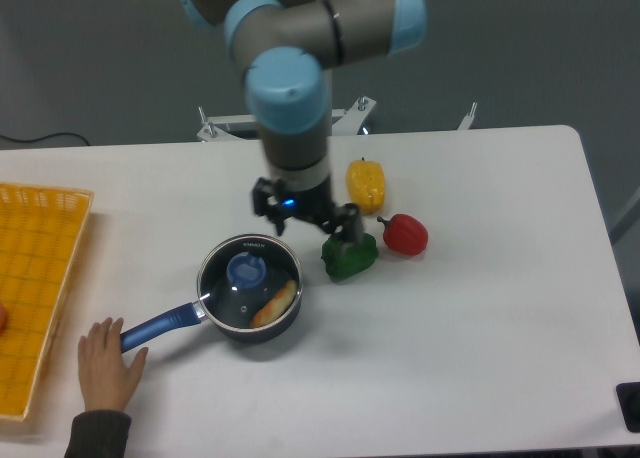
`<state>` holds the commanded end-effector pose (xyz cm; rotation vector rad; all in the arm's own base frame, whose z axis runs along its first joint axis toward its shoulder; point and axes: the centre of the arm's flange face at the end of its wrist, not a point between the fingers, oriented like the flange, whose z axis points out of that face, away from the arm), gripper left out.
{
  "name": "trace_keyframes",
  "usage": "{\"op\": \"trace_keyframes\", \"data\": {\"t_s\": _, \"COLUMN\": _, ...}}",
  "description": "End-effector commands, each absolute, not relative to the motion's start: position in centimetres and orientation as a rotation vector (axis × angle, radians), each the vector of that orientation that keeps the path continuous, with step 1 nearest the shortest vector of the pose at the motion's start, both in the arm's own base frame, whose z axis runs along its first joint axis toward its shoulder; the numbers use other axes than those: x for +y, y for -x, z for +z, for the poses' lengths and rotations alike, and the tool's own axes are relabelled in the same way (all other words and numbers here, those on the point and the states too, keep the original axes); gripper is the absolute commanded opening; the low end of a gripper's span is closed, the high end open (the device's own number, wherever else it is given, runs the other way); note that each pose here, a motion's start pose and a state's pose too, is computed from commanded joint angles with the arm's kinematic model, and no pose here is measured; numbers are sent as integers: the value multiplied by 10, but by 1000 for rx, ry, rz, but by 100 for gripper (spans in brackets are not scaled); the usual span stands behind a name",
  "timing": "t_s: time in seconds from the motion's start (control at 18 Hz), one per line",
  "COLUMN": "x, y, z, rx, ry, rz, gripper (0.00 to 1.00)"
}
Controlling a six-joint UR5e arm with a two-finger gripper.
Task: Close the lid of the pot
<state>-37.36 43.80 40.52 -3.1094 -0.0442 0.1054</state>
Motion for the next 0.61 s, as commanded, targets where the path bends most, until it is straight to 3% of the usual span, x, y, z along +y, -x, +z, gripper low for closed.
{"op": "trace_keyframes", "data": {"t_s": 0.61, "x": 326, "y": 464, "z": 411, "rx": 151, "ry": 3137, "rz": 69, "gripper": 100}}
